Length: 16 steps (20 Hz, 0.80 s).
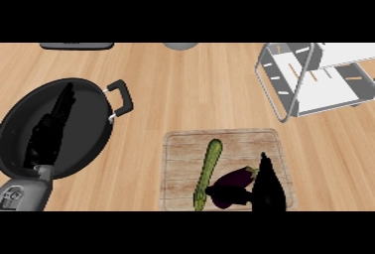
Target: Pick the squash from the cutting board and place it in the tiered basket
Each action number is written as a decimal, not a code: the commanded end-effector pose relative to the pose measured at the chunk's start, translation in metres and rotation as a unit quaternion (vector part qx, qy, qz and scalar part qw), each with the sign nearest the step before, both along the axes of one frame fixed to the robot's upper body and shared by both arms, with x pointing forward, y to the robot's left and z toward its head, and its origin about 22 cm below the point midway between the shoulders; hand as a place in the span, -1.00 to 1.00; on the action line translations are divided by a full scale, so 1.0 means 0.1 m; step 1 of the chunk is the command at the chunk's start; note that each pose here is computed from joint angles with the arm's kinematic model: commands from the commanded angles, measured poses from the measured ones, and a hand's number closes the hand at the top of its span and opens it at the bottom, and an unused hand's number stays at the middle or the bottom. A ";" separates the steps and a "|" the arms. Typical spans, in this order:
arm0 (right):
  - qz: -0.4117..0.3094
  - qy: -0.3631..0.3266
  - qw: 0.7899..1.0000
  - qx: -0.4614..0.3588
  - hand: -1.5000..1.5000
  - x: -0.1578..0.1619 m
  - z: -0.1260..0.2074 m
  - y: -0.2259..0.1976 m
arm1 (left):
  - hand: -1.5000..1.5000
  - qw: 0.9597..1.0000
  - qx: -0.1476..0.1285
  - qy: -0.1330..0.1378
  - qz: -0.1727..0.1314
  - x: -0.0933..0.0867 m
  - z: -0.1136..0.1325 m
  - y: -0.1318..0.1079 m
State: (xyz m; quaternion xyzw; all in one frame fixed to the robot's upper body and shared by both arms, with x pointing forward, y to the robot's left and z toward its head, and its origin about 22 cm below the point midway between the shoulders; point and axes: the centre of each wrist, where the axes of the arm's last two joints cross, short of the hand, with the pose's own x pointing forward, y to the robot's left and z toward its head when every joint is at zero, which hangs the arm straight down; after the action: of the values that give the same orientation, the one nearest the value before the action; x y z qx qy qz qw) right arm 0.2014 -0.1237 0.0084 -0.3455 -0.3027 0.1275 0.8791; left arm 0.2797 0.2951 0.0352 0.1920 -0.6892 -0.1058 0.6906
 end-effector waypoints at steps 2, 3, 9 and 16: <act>-0.078 0.065 0.995 0.011 -1.00 0.12 0.03 0.12 | 0.00 1.000 -0.001 0.002 -0.005 0.05 0.03 0.04; -0.083 0.072 0.994 0.014 -1.00 0.14 0.00 0.09 | 0.00 1.000 -0.002 0.002 -0.007 0.03 -0.01 -0.07; -0.079 0.078 0.993 0.029 -1.00 0.24 -0.01 0.14 | 0.00 1.000 -0.002 0.005 0.004 0.10 0.02 -0.04; -0.064 0.104 0.991 0.058 1.00 0.34 -0.07 0.25 | 0.00 1.000 -0.007 0.005 -0.003 0.09 0.05 -0.12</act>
State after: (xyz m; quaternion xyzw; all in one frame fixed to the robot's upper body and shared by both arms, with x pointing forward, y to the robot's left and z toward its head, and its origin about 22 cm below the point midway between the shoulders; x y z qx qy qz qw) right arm 0.2243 -0.1134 -0.0048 -0.3157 -0.2918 0.1235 0.8944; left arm 0.2831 0.2924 0.0388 0.1876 -0.6882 -0.1056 0.6928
